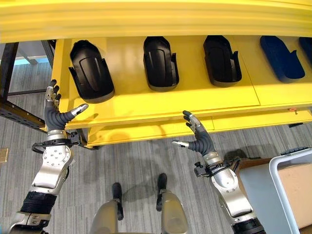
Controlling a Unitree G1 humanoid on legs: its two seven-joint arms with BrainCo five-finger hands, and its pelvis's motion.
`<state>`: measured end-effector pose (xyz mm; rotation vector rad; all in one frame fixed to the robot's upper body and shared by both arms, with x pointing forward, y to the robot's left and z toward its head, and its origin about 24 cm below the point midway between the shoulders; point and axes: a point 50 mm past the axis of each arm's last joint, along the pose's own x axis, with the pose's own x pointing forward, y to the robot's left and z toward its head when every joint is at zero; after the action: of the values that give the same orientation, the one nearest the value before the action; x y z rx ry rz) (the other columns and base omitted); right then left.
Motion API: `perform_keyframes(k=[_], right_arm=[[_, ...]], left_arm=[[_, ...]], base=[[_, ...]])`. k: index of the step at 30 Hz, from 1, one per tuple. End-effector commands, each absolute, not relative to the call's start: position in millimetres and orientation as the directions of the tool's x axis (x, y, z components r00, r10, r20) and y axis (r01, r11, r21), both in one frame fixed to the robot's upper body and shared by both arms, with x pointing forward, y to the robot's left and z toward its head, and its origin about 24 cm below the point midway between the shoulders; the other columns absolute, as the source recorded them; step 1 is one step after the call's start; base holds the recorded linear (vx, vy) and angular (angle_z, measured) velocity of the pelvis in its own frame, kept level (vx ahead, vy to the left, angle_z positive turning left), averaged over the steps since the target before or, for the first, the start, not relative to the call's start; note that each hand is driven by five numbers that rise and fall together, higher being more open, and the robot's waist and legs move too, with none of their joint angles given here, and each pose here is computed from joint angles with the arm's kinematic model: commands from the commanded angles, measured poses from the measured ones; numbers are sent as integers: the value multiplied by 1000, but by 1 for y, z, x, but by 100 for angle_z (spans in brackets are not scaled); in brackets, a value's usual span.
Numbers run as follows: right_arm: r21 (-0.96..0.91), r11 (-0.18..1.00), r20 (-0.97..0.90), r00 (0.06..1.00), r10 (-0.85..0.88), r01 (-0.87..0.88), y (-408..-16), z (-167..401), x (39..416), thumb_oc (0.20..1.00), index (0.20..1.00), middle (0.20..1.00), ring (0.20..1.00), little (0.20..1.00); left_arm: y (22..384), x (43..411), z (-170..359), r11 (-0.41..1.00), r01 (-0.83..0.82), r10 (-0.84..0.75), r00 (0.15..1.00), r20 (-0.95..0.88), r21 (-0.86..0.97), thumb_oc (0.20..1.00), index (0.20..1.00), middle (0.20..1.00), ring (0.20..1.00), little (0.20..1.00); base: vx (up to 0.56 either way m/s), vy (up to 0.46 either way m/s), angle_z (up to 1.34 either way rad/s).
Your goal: Move parts from the plastic box to the shelf.
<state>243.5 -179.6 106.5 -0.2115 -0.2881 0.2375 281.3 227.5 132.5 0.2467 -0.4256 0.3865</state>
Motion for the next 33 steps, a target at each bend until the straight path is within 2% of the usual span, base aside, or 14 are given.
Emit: perform_keyframes(k=[1, 9, 33], right_arm=[[-139, 961, 416, 866, 276, -240, -167, 134, 240, 1000, 1000, 1000, 1000, 1000], [-43, 926, 473, 809, 350, -376, -143, 150, 244, 1000, 1000, 1000, 1000, 1000], [7, 924, 628, 720, 294, -383, -100, 205, 279, 1000, 1000, 1000, 1000, 1000]], left_arm=[[227, 277, 146, 916, -390, 288, 805, 518, 96, 1000, 1000, 1000, 1000, 1000], [227, 269, 133, 925, -371, 292, 835, 466, 85, 1000, 1000, 1000, 1000, 1000], [210, 275, 125, 951, -298, 240, 877, 417, 79, 1000, 1000, 1000, 1000, 1000]], base=[[32, 14, 0], [1, 1, 0], [-1, 0, 3]])
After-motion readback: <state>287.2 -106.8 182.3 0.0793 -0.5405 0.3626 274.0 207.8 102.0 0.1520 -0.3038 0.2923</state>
